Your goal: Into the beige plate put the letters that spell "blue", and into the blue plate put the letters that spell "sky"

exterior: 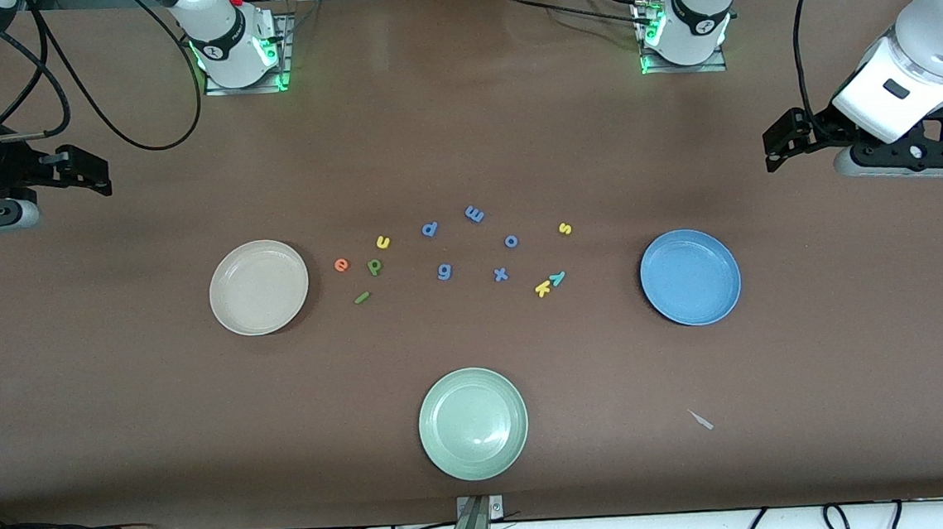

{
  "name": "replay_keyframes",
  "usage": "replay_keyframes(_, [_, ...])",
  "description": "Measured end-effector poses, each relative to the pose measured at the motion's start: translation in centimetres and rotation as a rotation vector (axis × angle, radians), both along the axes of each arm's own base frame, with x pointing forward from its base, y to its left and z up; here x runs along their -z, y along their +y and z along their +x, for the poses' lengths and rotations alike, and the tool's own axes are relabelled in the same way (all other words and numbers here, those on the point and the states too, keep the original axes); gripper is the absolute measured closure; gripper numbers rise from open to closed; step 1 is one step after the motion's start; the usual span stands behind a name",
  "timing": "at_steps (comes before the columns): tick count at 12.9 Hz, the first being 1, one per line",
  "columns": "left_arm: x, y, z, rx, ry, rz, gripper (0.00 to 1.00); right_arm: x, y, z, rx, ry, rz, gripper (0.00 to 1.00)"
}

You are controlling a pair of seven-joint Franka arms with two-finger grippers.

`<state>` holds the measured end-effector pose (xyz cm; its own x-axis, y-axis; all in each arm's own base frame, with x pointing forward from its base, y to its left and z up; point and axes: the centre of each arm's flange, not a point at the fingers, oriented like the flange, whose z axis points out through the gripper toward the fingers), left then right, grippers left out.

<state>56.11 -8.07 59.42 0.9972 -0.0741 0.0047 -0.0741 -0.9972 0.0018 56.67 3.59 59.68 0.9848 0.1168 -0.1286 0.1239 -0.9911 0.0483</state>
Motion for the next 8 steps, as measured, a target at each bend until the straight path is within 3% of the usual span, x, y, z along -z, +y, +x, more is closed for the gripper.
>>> replay_keyframes(8, [0.0,-0.35,-0.05,0.006,0.0,0.0,0.0,0.05,0.0,0.02,0.0,0.001,0.0,0.0])
